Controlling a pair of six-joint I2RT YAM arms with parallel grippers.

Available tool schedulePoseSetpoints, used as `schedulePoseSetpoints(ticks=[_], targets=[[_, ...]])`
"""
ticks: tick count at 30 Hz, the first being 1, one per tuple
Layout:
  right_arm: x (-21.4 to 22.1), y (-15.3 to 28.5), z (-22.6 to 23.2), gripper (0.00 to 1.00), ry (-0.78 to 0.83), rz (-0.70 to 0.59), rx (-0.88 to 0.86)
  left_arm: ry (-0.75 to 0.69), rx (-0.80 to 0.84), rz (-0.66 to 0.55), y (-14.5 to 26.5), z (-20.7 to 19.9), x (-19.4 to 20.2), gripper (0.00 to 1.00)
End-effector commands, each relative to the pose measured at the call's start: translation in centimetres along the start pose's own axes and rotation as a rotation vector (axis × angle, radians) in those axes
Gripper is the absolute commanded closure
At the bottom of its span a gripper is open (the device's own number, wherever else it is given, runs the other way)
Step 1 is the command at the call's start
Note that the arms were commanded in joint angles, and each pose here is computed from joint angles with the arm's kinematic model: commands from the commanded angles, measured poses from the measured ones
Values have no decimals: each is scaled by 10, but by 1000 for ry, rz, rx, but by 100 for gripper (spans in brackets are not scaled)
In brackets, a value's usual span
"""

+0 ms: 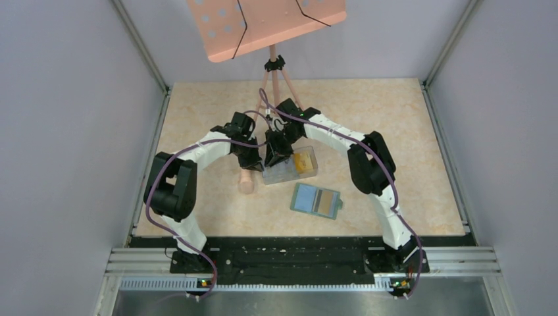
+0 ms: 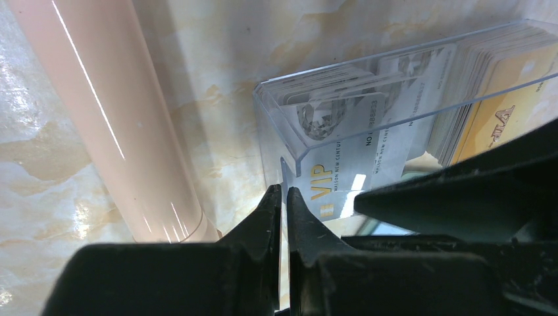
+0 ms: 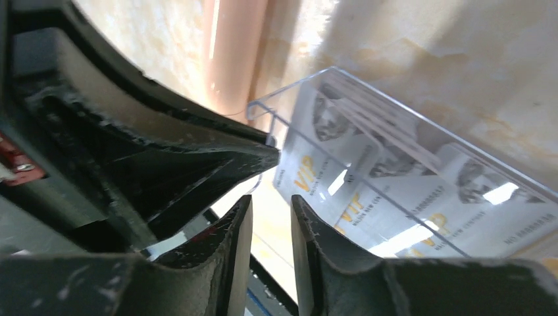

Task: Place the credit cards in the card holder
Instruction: Pick up the credit card from the storage box.

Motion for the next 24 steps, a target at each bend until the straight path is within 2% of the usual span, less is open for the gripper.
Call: schedulePoseSetpoints(ticks=[1, 5, 13, 24], targets=[[-6, 18, 3, 70, 44, -57, 123, -31, 14, 73, -9, -1, 13, 100], [1, 14, -9, 68, 34, -23, 191, -34, 15, 75, -9, -1, 13, 100], [6, 0, -17, 70, 25, 27, 173, -38, 10, 82, -10, 0, 14, 100], [0, -6, 2, 76, -21, 3, -90, -41, 10, 76, -8, -1, 12, 100]])
Point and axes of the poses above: each gripper's point midway between its finger pads, its own y axis back along the fingers, its own z axis along the line the jaws close on, x = y × z, the point moved 8 cm from there along y, back along the fingers, and after that the axes turned 8 degrees about y, right-handed, at the moved point
